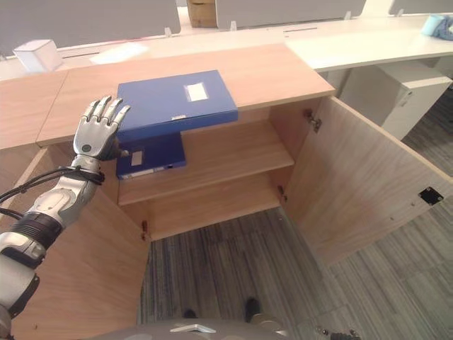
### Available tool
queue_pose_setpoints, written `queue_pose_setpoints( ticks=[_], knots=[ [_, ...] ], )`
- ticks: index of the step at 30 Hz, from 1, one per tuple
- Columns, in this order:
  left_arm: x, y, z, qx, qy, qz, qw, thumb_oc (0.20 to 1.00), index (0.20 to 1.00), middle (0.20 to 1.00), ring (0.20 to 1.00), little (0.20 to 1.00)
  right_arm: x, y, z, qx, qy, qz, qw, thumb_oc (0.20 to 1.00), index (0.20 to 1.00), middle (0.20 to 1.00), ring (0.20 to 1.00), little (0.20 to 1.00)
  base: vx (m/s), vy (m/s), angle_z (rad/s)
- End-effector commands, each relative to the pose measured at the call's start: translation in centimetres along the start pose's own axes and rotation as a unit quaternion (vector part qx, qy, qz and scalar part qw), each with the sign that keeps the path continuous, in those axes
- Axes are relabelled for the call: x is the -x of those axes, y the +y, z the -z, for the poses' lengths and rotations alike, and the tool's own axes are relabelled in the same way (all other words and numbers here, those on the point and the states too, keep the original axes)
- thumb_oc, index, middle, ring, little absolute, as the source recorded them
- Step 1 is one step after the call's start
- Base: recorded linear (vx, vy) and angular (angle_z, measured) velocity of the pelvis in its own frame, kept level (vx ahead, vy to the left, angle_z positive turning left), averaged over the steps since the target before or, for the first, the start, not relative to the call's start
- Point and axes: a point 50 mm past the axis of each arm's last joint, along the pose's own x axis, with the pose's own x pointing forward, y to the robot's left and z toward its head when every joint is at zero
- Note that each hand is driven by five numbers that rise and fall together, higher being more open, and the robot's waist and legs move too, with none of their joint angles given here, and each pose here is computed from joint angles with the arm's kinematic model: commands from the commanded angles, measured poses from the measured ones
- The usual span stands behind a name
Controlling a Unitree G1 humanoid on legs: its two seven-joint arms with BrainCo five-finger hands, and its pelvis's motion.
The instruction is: Put the empty folder in the office cabinet
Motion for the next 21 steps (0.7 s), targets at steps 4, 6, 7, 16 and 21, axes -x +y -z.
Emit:
queue_pose_setpoints(
  ticks=[4,6,7,16,21],
  knots=[
    [-2.6,4.7,3.8,-0.004,0.074,-0.092,0.993,1.0,1.0,1.0,1.0,1.0,-0.1,0.0,-1.1,-0.008,-0.017,0.014,1.0,1.0,1.0,1.0,1.0,1.0,0.0,-0.014,-0.06],
    [-2.6,4.7,3.8,-0.004,0.074,-0.092,0.993,1.0,1.0,1.0,1.0,1.0,-0.1,0.0,-1.1,-0.008,-0.017,0.014,1.0,1.0,1.0,1.0,1.0,1.0,0.0,0.0,0.0],
    [-2.7,4.7,3.5,0.0,0.072,-0.092,0.993,1.0,1.0,1.0,1.0,1.0,-0.1,0.1,-1.2,-0.008,-0.019,0.013,1.0,1.0,1.0,1.0,1.0,1.0,0.0,0.0,0.0],
    [-2.8,4.4,2.1,0.027,0.055,-0.095,0.994,1.0,1.0,1.0,1.0,1.0,-0.1,0.1,-1.3,-0.009,-0.021,0.014,1.0,1.0,1.0,1.0,1.0,1.0,0.0,0.0,0.0],
    [-2.9,4.5,1.6,0.04,0.05,-0.102,0.993,1.0,1.0,1.0,1.0,1.0,-0.1,0.0,-1.1,-0.006,-0.018,0.015,1.0,1.0,1.0,1.0,1.0,1.0,0.0,0.0,0.0]
  ],
)
